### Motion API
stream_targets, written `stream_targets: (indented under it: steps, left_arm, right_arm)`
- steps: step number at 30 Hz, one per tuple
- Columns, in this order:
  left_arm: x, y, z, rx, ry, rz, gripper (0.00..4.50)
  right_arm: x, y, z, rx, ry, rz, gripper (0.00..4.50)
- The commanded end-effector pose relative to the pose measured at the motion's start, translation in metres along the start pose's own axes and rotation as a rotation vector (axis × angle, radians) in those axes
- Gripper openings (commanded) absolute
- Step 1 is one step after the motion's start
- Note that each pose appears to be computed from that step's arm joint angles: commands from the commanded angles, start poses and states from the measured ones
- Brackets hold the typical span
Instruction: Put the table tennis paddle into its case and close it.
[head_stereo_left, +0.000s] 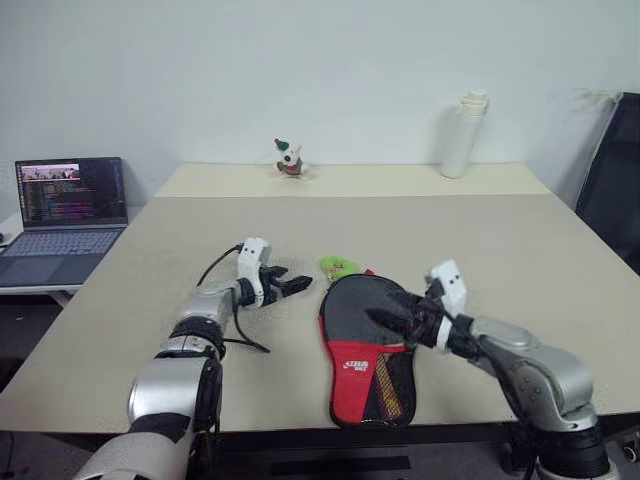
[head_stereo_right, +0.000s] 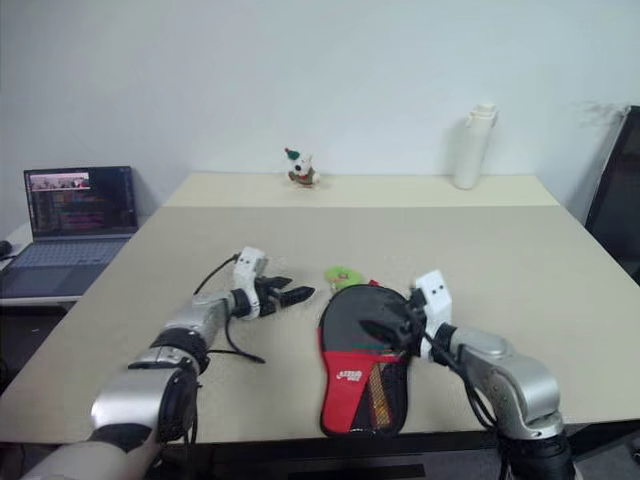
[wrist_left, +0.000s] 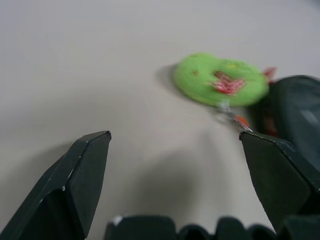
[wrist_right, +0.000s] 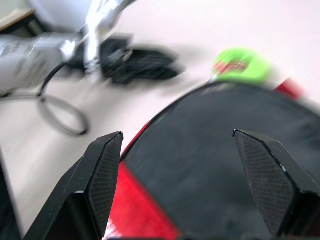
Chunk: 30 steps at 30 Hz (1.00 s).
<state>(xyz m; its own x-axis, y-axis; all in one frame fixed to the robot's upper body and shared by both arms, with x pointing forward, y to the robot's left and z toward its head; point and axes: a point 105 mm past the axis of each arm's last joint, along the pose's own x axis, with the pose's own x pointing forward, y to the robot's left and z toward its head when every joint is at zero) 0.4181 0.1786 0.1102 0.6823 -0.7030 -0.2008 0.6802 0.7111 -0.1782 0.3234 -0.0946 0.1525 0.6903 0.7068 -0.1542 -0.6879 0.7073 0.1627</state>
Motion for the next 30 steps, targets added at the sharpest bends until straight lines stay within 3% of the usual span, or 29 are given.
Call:
stream_targets:
  steps: [1,9,21,24,30]
  left_arm:
    - [-0.023,-0.011,0.019,0.019,-0.081,-0.101,4.49]
    - [-0.050,-0.043,0.023,0.073,-0.068,-0.173,4.49]
    - [-0.051,-0.072,0.040,0.134,-0.073,-0.241,4.49]
    - [-0.050,-0.073,0.041,0.137,-0.070,-0.243,4.50]
    - [-0.047,-0.075,0.040,0.137,-0.068,-0.250,4.50]
  right_arm:
    - [0.004,-0.036,0.004,-0.013,-0.027,-0.131,3.85]
    - [0.042,-0.087,-0.005,0.014,0.001,-0.250,3.85]
    - [0.072,-0.090,-0.028,0.077,0.097,-0.155,3.85]
    - [0.077,-0.078,-0.029,0.066,0.107,-0.073,3.26]
    - [0.081,-0.065,-0.029,0.052,0.102,0.003,1.15]
